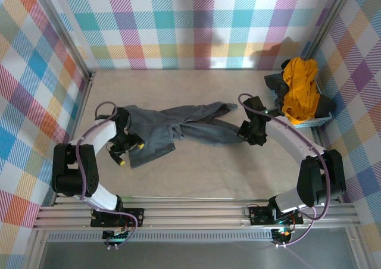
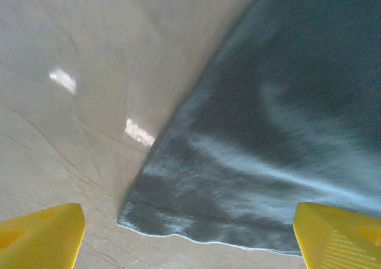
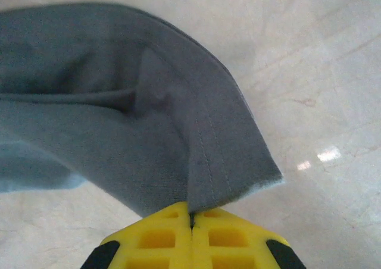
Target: Fold and stack the t-shirts
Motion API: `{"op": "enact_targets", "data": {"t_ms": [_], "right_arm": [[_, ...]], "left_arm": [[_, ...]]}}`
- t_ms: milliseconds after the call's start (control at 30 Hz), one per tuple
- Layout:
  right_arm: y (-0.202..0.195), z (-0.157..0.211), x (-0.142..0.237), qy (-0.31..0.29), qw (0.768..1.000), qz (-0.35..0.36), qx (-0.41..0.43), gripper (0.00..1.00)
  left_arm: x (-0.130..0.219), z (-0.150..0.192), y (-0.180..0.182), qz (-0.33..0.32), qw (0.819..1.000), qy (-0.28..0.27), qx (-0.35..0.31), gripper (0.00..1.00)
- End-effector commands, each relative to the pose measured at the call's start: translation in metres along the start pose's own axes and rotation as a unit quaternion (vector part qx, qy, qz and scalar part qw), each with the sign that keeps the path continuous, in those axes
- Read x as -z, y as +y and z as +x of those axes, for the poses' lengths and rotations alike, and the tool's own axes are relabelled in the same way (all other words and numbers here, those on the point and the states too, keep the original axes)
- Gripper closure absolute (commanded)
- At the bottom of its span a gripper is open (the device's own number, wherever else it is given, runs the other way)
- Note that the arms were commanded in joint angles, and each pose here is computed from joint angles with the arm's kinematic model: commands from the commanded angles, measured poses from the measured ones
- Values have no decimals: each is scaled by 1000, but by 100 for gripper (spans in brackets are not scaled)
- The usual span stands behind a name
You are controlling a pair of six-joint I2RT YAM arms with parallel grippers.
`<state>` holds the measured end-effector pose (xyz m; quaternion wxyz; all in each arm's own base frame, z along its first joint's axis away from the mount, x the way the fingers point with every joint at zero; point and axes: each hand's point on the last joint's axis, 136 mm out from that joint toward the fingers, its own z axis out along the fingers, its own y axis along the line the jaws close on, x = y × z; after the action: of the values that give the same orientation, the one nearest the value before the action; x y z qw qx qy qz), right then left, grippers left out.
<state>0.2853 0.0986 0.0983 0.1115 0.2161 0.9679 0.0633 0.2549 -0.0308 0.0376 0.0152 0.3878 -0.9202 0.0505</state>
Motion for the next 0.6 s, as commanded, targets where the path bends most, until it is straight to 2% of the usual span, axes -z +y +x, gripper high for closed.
{"op": "enact_targets", "data": {"t_ms": [0, 100, 167, 200, 233, 267, 300, 333, 400, 500, 567], "right_arm": [[-12, 17, -15, 44, 999, 19, -4, 100], [-21, 24, -25, 62, 997, 38, 1, 100], [-28, 29, -27, 70, 996, 50, 1, 100], [-31, 30, -27, 72, 996, 54, 0, 100], [-34, 32, -27, 73, 996, 58, 0, 100], [-36, 33, -27, 73, 996, 59, -1, 100], [-37, 34, -26, 75, 996, 58, 0, 98], [-38, 35, -25, 77, 995, 56, 0, 94], [-36, 34, -20, 76, 996, 53, 6, 80], [-29, 21, -4, 51, 997, 44, 24, 47], [-20, 2, 11, 12, 998, 39, 43, 34]], "left_arm": [[-25, 14, -25, 45, 998, 29, 14, 18], [-43, 23, -26, 12, 1000, 25, 3, 29], [-49, 18, -21, 2, 1000, 12, 19, 54], [-45, 13, -21, 5, 1000, -2, 24, 62], [-35, 5, -22, 9, 999, -28, 26, 74], [-19, -5, -25, 19, 998, -61, 26, 92], [-2, -13, -27, 27, 995, -92, 26, 100], [20, -22, -28, 37, 991, -127, 25, 100], [60, -36, -20, 39, 982, -183, 33, 100], [108, -52, 3, 55, 969, -229, 79, 100], [135, -59, 11, 84, 958, -254, 105, 100]]}}
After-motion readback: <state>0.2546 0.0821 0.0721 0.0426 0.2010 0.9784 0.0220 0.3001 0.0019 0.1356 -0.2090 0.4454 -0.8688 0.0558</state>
